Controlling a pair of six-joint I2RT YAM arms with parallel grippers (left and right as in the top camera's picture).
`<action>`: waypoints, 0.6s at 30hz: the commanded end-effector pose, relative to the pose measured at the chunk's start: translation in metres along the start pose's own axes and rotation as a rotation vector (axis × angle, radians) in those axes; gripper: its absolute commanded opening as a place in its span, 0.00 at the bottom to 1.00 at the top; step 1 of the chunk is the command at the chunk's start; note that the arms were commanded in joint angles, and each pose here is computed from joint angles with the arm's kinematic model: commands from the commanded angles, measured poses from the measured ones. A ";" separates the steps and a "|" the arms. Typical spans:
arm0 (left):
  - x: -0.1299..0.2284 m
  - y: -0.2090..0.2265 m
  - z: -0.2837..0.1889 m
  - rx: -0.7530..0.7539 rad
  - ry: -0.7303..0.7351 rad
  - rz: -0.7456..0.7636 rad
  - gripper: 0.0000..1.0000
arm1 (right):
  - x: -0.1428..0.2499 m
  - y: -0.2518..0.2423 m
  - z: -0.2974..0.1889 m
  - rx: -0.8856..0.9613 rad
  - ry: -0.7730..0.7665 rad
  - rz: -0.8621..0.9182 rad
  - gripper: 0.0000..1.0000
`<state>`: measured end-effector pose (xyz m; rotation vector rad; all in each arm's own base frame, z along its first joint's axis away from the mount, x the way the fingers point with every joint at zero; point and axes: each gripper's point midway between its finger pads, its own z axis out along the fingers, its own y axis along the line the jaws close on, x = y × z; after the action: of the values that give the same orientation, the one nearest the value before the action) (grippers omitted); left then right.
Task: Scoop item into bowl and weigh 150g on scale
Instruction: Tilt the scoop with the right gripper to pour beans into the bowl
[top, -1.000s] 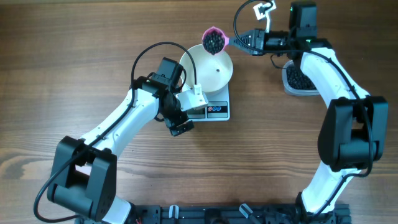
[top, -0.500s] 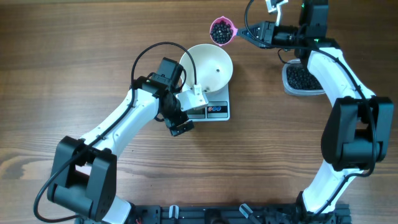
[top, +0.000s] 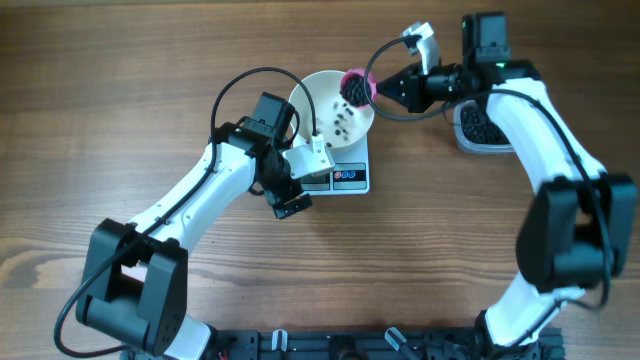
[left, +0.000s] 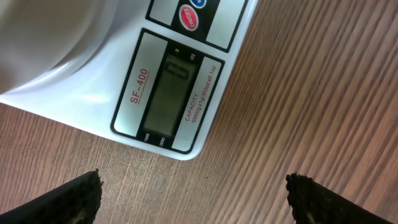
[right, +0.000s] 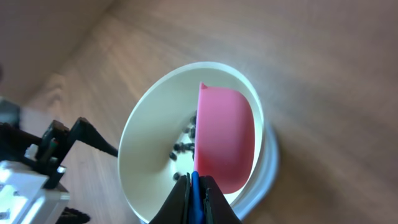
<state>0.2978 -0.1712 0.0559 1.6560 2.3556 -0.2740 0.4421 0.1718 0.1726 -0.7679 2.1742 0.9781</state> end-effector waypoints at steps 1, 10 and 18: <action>0.001 -0.003 0.003 0.022 -0.005 0.013 1.00 | -0.041 0.016 -0.041 0.200 -0.052 -0.261 0.04; 0.001 -0.003 0.003 0.022 -0.005 0.013 1.00 | -0.053 0.051 -0.006 0.500 0.143 -0.750 0.04; 0.001 -0.003 0.003 0.022 -0.005 0.013 1.00 | -0.051 0.063 0.016 0.372 0.069 -0.631 0.04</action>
<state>0.2977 -0.1712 0.0559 1.6562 2.3559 -0.2742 0.4337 0.2205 0.2256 -1.2856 1.8695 0.0645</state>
